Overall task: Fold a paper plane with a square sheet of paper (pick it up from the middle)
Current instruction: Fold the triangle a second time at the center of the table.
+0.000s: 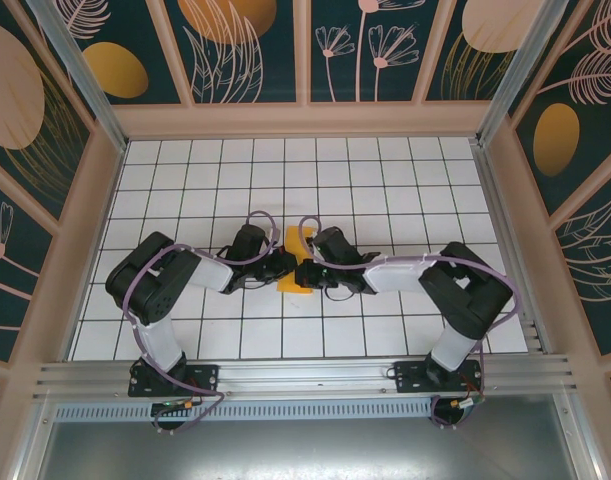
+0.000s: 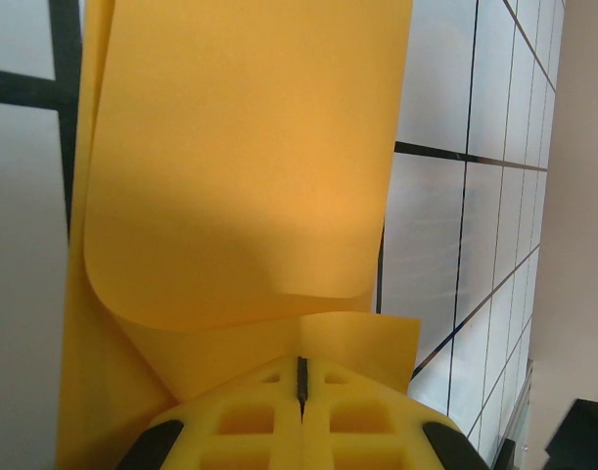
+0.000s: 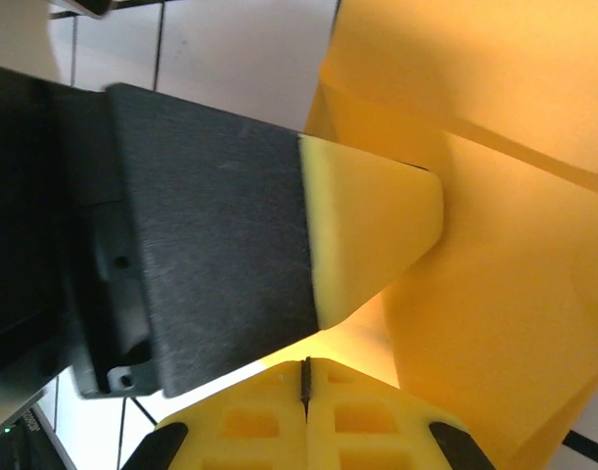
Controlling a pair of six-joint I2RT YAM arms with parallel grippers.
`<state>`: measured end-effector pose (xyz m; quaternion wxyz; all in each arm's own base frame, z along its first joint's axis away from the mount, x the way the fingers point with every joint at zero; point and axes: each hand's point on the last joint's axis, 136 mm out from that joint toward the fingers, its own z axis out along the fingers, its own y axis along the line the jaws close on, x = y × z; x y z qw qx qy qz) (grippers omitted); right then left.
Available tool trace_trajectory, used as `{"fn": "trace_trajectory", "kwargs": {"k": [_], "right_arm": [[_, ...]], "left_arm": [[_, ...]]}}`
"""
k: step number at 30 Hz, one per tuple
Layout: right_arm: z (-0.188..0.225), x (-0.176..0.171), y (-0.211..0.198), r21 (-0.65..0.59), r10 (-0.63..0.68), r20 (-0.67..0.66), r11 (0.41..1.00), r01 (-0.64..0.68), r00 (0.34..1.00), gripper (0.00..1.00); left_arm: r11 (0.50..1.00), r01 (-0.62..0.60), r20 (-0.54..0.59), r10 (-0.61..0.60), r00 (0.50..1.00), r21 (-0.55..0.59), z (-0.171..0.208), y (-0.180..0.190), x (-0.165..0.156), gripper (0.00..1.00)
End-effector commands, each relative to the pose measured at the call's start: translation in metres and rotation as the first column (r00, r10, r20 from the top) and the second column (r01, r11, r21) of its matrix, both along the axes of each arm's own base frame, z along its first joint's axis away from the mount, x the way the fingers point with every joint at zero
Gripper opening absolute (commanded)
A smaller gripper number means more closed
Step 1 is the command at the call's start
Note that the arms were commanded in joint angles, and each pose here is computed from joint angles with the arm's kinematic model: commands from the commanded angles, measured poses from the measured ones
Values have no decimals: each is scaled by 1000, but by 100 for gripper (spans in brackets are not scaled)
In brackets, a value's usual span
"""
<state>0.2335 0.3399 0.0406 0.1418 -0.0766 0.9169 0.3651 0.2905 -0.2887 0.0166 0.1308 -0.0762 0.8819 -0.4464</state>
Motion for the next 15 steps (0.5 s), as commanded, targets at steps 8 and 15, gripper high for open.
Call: {"fn": "trace_trajectory", "kwargs": {"k": [8, 15], "right_arm": [[-14, 7, -4, -77, -42, -23, 996, 40, 999, 0], [-20, 5, -14, -108, -54, -30, 993, 50, 998, 0]], "left_arm": [[993, 6, -95, 5, 995, 115, -40, 19, -19, 0], [993, 5, -97, 6, 995, 115, -40, 19, -18, 0]]}}
